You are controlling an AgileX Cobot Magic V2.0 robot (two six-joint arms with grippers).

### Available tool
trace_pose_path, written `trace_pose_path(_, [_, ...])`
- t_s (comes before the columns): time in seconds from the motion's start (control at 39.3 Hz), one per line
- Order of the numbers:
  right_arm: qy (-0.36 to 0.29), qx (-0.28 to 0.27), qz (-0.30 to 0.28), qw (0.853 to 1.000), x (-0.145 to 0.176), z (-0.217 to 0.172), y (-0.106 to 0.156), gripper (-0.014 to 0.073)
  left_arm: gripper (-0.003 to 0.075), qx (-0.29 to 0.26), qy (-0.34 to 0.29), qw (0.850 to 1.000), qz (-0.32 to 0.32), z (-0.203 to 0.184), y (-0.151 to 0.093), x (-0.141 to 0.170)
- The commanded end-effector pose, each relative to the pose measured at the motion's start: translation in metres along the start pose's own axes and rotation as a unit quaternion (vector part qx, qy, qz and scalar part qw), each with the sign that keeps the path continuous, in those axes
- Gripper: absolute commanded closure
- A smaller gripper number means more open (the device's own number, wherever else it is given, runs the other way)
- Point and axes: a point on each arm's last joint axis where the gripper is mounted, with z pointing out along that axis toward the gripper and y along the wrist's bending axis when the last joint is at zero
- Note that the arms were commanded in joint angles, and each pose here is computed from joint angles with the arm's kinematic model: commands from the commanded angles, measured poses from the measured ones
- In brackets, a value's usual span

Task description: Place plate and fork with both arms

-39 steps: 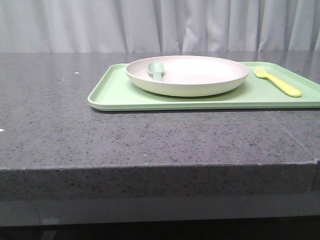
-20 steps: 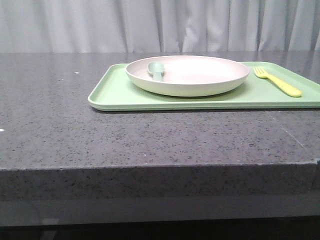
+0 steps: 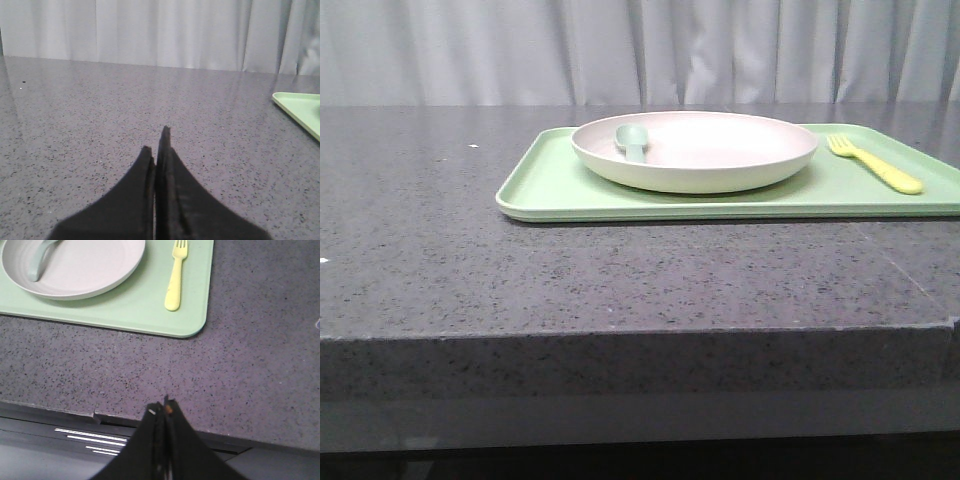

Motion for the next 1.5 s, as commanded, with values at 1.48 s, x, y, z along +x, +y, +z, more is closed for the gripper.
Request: trace_pose_path(1.48, [-0.352, 0.058, 0.001, 0.934, 0.135, 0.066, -0.018, 0.0662, 0.0738, 0.003, -0.050, 0.999, -0.007, -0.002, 0.000, -0.008])
